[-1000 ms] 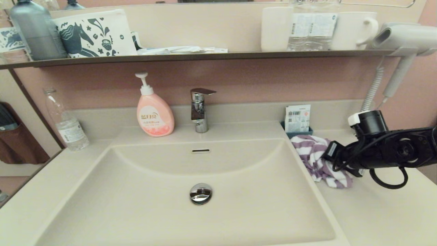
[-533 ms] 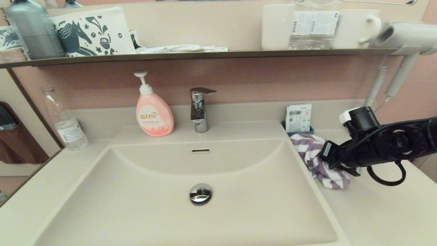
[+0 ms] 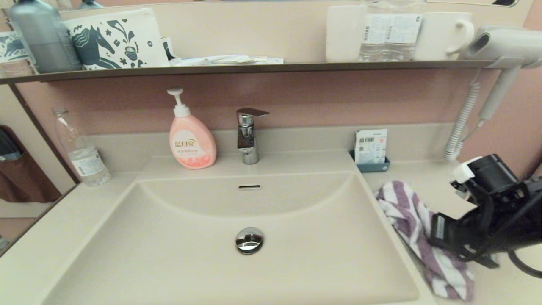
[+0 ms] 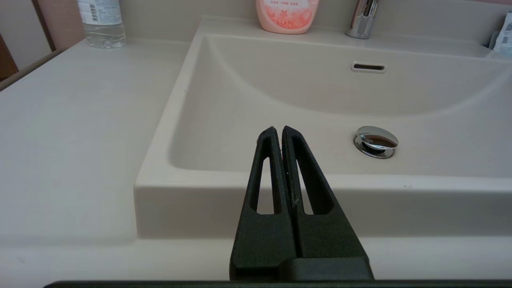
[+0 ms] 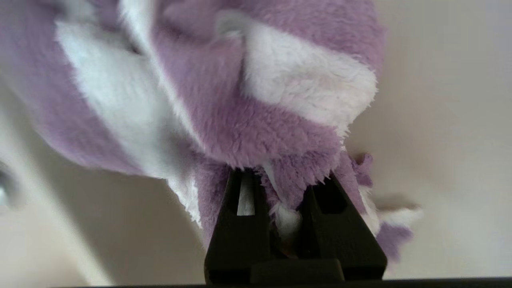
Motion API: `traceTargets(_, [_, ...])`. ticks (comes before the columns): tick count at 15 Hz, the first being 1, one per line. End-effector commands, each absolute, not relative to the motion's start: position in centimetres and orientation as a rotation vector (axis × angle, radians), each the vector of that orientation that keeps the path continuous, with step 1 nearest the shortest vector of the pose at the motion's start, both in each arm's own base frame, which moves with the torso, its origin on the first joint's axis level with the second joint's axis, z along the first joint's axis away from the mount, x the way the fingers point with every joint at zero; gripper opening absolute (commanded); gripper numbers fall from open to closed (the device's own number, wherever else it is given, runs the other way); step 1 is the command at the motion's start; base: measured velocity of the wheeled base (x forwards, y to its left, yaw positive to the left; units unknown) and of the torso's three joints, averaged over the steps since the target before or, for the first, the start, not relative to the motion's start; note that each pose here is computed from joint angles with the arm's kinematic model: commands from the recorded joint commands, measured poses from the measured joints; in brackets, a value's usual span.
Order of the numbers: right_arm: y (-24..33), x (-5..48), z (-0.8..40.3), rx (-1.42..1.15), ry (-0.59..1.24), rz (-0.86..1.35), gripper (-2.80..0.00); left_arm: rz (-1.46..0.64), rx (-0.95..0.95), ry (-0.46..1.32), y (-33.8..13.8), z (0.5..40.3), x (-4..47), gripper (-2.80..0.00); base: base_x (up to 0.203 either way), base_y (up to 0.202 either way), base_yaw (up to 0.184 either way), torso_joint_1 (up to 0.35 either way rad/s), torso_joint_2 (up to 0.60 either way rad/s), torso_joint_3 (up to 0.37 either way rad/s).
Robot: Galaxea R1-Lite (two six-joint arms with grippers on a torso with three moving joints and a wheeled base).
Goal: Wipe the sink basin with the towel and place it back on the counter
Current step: Wipe the sink
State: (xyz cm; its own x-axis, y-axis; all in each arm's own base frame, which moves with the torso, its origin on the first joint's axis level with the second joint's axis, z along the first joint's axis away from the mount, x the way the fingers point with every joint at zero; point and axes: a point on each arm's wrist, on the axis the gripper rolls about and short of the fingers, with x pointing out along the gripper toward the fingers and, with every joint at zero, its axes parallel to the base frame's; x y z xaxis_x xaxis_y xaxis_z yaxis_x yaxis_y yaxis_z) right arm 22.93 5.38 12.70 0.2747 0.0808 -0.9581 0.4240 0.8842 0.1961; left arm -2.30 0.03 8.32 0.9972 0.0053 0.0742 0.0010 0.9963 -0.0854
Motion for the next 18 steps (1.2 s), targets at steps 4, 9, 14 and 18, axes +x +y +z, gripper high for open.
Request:
traceTargets(4, [2.8, 17.5, 22.0, 0.517, 1.06, -0.193, -2.8, 0.003, -0.086, -0.075, 0.0, 8.3, -2.3, -2.8, 0.0, 0.0, 0.0, 0.0, 0.0, 0.0])
traceTargets(9, [0.9, 15.2, 29.1, 0.595, 0.806, -0.192, -2.8, 0.003, -0.086, -0.075, 0.0, 8.3, -2.3, -2.8, 0.0, 0.0, 0.0, 0.0, 0.0, 0.0])
traceTargets(14, [-1.9, 14.9, 31.6, 0.666, 0.658, -0.336, -2.8, 0.003, -0.086, -0.075, 0.0, 8.3, -2.3, -2.8, 0.0, 0.0, 0.0, 0.0, 0.0, 0.0])
traceTargets(18, [-3.5, 19.0, 31.6, 0.67, 0.674, -0.49, -2.8, 0.003, -0.086, -0.075, 0.0, 8.3, -2.3, -2.8, 0.0, 0.0, 0.0, 0.0, 0.0, 0.0])
